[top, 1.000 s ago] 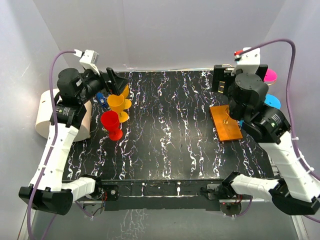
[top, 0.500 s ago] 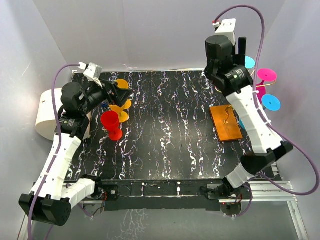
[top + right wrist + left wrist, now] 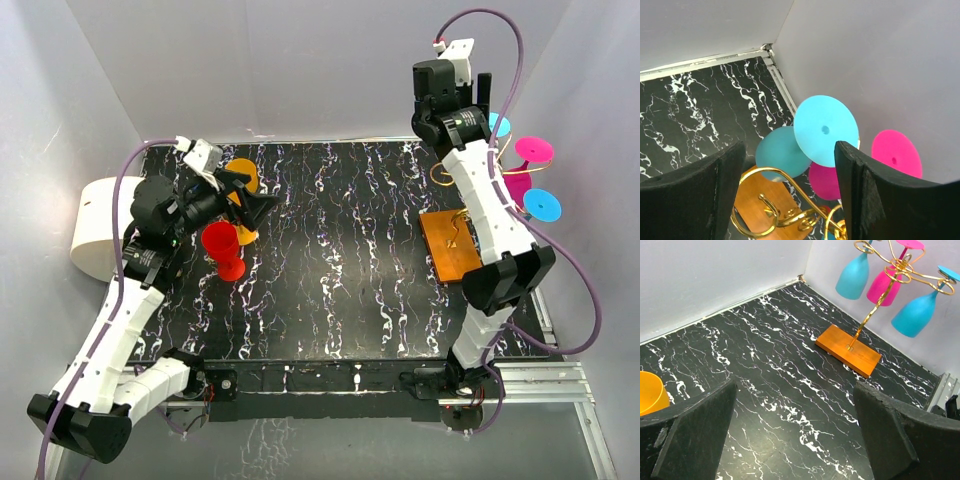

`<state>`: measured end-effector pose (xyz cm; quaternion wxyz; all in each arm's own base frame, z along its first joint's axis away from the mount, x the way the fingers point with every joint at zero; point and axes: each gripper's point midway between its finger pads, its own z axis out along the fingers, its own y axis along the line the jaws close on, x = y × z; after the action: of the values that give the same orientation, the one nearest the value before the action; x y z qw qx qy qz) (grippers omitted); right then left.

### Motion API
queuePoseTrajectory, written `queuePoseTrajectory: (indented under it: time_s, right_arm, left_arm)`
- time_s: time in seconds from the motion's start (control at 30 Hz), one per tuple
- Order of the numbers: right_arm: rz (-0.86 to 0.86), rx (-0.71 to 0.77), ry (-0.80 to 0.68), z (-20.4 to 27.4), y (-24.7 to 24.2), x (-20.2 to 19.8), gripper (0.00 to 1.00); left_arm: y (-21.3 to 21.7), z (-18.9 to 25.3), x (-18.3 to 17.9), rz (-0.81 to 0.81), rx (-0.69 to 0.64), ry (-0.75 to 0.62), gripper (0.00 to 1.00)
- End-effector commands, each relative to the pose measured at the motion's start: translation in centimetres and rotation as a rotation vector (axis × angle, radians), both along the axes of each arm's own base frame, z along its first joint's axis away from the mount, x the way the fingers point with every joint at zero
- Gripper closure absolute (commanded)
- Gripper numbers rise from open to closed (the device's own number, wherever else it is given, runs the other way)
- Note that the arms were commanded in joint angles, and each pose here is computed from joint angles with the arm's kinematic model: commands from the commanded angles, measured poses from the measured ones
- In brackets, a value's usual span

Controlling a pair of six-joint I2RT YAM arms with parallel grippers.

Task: Take the wine glass off the wine glass rack

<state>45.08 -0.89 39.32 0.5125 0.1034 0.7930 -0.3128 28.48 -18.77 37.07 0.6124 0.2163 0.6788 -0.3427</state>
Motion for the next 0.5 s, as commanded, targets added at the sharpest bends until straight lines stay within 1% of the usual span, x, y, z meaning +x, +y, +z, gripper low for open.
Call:
queuePoseTrajectory:
  time_s: [0.0,0.13,0.33,0.4,0.47]
  right_arm:
    - [-0.053,-0.006,-0.074,1.9,-0.6,0.6,0.33]
    - [-0.093,-0.037,-0.051,1.0,-1.4,1.1,0.34]
    - [-0.119,-0.045,-0.035,0.0,-2.7,1.8,0.35]
    - [-0.129,-0.053,-0.028,-0.3,-3.0,1.9,0.39]
    - [-0.131,-0.054,-0.022,-0.5,-3.3,2.0,0.40]
  left_arm:
    - [-0.3,1.1,-0.7,-0.001,0.020,-0.062,0.01]
    - [-0.2,0.7,-0.3,0.016,0.030,-0.051,0.01]
    - [-0.4,0.3,0.0,0.022,0.035,-0.037,0.01]
    - [-0.5,0.2,0.0,0.018,0.035,-0.035,0.01]
    - [-0.5,0.3,-0.1,0.018,0.035,-0.036,0.01]
